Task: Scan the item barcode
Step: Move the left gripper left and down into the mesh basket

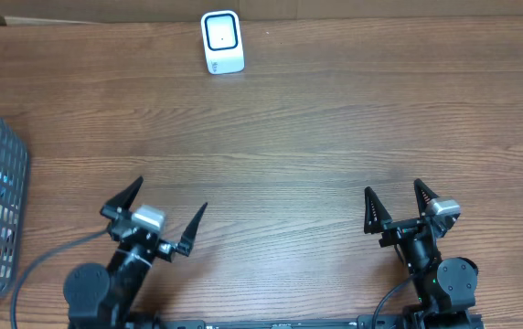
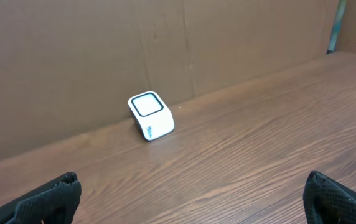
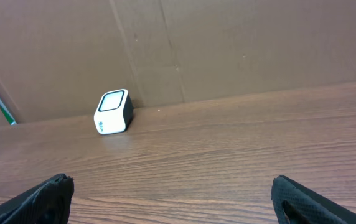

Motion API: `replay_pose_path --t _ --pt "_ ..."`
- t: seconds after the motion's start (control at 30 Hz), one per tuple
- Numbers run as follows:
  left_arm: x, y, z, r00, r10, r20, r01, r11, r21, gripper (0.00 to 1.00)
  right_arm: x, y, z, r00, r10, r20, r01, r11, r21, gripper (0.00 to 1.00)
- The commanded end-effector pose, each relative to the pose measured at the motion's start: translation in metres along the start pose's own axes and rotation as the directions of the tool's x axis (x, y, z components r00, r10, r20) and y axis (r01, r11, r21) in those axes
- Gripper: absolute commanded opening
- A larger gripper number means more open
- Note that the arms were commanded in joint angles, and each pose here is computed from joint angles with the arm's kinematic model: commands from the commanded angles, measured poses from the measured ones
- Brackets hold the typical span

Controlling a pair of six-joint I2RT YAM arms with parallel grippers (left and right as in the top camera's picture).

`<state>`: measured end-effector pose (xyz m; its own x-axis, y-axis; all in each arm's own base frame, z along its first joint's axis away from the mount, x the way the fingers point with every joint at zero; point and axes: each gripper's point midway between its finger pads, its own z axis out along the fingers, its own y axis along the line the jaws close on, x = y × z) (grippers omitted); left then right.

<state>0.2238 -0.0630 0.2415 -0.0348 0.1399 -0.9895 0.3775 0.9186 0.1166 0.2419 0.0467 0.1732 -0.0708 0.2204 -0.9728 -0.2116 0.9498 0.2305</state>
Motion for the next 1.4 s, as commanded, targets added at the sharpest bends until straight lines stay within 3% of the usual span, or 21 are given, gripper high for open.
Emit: replay_pose_path --t 0.0,0.23,0.4,0.67,0.77,0.97,1.03,1.13,1.37 --pt "-0.027 -0.001 0.008 0.998 -0.055 -0.019 0.056 0.997 0.050 1.00 0.002 0.001 0.000 1.000 -0.002 0.004 0.002 1.000 -0.007 1.00" --pt "-0.055 0.010 0.031 0.973 -0.126 -0.194 0.145 0.986 0.083 1.00 0.002 0.001 0.000 1.000 -0.002 0.003 0.002 1.000 -0.007 1.00" --pt "-0.066 0.017 0.046 0.911 -0.189 -0.366 0.233 0.969 0.078 0.99 0.002 0.001 0.000 1.000 -0.002 0.003 0.002 1.000 -0.007 1.00" --pt "-0.048 0.008 0.062 0.770 -0.288 -0.569 0.408 0.908 0.092 1.00 0.002 0.001 0.000 1.000 -0.002 0.003 0.002 1.000 -0.007 1.00" --pt "-0.029 0.001 0.064 0.671 -0.361 -0.647 0.509 0.859 0.049 1.00 0.002 0.001 0.000 1.000 -0.002 0.004 0.002 1.000 -0.006 1.00" --pt "0.003 0.001 0.076 0.557 -0.394 -0.730 0.563 0.826 -0.017 0.99 0.002 0.001 0.000 1.000 -0.002 0.003 0.002 1.000 -0.007 1.00" --pt "0.007 0.006 0.082 0.521 -0.433 -0.736 0.582 0.811 -0.065 0.96 0.002 0.001 0.000 1.000 -0.002 0.004 0.002 1.000 -0.006 1.00" --pt "0.007 0.030 0.087 0.459 -0.540 -0.705 0.557 0.794 -0.244 0.93 0.002 0.001 0.000 1.000 -0.002 0.003 0.002 1.000 -0.007 1.00" --pt "-0.052 0.104 0.073 0.479 -0.684 -0.551 0.424 0.729 -0.537 0.93 0.002 0.001 0.000 1.000 -0.002 0.003 0.002 1.000 -0.007 1.00"
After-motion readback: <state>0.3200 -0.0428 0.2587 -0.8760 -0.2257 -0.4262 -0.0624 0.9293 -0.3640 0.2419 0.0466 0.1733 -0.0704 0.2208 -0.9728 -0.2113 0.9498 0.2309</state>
